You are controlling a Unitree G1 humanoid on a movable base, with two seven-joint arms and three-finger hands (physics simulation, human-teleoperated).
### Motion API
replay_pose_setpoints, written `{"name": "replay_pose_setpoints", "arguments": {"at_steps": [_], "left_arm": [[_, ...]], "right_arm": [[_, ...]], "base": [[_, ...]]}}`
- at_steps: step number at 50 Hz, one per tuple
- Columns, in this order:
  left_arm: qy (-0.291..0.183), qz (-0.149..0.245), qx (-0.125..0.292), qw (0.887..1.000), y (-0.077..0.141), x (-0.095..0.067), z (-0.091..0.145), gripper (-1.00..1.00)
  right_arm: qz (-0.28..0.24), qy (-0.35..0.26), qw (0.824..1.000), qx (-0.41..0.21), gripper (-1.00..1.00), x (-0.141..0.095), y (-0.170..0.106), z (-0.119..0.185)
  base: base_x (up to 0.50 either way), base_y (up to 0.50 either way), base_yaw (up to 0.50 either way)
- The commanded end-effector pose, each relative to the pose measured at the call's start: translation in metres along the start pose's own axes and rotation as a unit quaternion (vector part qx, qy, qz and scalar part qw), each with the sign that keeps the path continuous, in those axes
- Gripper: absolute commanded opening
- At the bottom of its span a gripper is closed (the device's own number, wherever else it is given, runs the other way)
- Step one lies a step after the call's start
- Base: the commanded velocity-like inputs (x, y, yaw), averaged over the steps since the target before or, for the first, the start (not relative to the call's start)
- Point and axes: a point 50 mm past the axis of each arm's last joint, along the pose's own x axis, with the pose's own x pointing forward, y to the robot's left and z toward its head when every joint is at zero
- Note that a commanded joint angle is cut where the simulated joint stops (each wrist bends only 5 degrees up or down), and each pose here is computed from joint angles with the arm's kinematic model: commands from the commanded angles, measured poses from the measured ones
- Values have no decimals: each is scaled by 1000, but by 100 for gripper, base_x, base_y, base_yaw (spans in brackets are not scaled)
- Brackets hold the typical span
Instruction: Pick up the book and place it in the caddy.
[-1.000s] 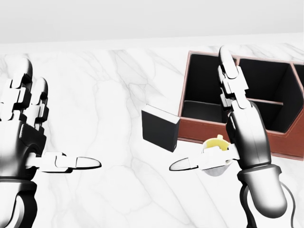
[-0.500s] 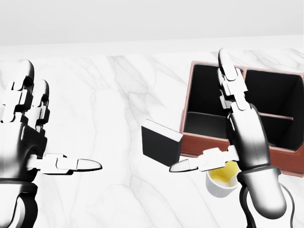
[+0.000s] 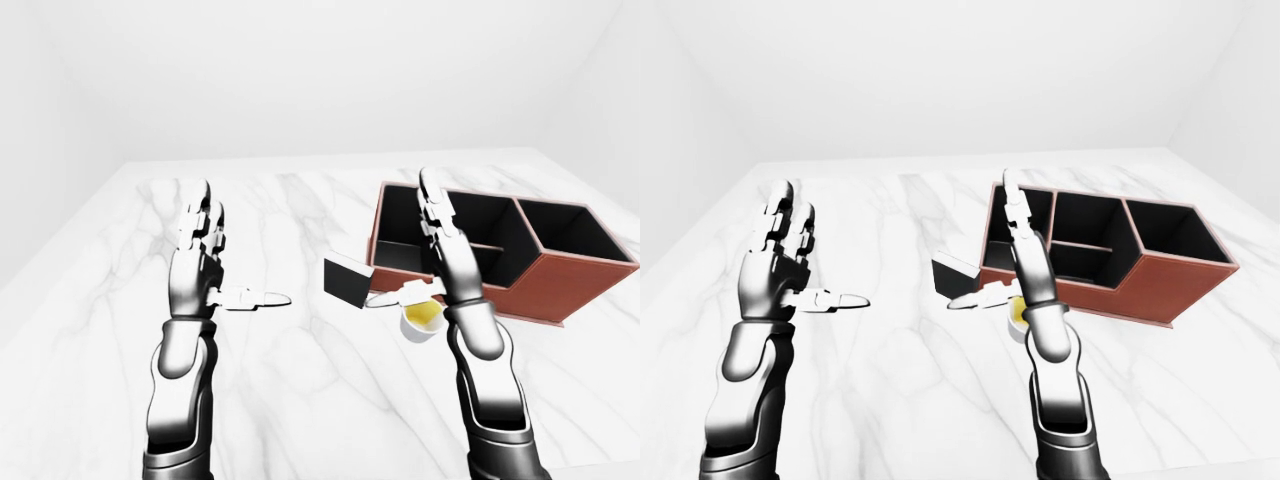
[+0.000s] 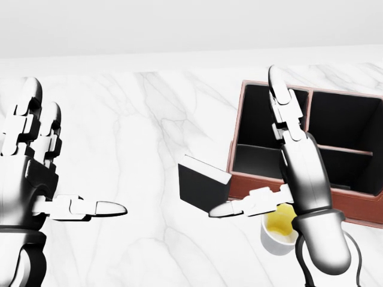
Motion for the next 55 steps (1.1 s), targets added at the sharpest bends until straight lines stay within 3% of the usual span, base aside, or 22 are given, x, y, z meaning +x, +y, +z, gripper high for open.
{"name": "replay_pose_setpoints", "arguments": {"at_steps": [1,17,27,43,55], "left_arm": [[-3,3,-2,1000,2,0,2,100],[1,10,-7,1000,10,-2,0,100],[16,13,-15,1000,17,0,-8,100],[46,20,-22,998,28,-1,-22,100],[62,26,-30,997,34,-3,-30,100]], "right_arm": [[4,-10,999,-33,100,9,11,5],[52,-17,993,-102,100,48,47,9],[72,1,991,-109,100,71,64,3],[78,69,983,-154,100,105,80,-24],[82,130,960,-235,100,121,90,-51]], "base": [[0,0,0],[0,0,0],[0,0,0],[0,0,0],[0,0,0]]}}
